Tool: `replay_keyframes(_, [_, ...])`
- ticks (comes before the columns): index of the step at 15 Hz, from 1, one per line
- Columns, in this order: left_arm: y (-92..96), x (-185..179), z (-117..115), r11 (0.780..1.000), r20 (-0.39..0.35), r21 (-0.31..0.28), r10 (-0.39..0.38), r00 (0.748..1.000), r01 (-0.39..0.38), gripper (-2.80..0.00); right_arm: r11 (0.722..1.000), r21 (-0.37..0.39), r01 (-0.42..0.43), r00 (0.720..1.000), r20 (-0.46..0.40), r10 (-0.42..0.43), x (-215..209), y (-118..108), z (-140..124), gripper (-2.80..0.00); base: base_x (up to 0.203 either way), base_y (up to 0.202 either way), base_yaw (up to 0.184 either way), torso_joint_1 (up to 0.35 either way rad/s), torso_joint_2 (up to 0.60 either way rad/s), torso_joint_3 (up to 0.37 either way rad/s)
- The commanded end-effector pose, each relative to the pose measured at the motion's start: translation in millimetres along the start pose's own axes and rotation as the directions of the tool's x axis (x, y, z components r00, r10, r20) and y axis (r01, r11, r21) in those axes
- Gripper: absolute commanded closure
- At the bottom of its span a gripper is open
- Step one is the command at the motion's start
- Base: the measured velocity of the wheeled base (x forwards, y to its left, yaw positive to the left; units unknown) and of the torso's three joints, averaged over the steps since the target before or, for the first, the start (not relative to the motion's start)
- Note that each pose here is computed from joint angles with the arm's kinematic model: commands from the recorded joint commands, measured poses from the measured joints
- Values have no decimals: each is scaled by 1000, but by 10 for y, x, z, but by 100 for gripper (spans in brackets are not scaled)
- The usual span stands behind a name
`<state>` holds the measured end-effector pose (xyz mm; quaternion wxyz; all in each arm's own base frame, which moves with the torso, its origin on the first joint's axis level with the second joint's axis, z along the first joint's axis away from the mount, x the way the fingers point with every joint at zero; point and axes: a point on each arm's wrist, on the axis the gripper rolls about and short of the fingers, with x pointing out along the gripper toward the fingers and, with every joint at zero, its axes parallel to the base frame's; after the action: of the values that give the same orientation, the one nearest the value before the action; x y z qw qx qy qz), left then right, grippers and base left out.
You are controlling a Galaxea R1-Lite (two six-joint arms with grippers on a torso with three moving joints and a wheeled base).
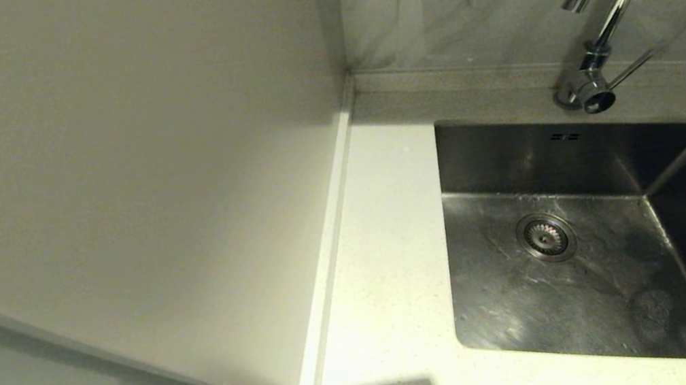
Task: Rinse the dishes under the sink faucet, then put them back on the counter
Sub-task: Put a bowl back to the table from the sink
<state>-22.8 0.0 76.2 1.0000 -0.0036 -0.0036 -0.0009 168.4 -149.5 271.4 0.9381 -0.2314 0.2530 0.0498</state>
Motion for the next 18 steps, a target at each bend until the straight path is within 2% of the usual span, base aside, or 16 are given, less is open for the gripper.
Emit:
replay_keyframes(1, [0,2,-8,1000,-3,0,2,1000,-2,0,998,45,-48,998,47,45,147,107,200,0,0,0,0,0,0,0])
replay_keyframes(3, [0,2,-8,1000,-3,0,0,1000,0,0,993,101,-68,994,98,58,174,225,394,0,0,0,0,0,0,0])
replay_keyframes(5, [0,2,-8,1000,-3,0,0,1000,0,0,985,165,-53,994,100,36,141,408,600,0,0,0,0,0,0,0])
replay_keyframes(7, [0,2,-8,1000,-3,0,0,1000,0,0,977,212,34,994,96,-56,-75,603,739,0,0,0,0,0,0,0])
replay_keyframes(8, [0,2,-8,1000,-3,0,0,1000,0,0,974,219,61,993,88,-82,-173,699,710,0,0,0,0,0,0,0])
replay_keyframes(12, [0,1,-4,1000,-1,0,0,1000,0,0,951,298,78,996,21,-88,-456,1431,71,0,0,0,0,0,0,0])
replay_keyframes(15, [0,2,-8,1000,-3,0,0,1000,0,0,930,360,74,983,132,-130,-640,1864,-481,0,0,0,0,0,0,0])
replay_keyframes(18, [0,2,-8,1000,-3,0,0,1000,0,0,926,375,40,957,253,-143,-719,2145,-943,0,0,0,0,0,0,0])
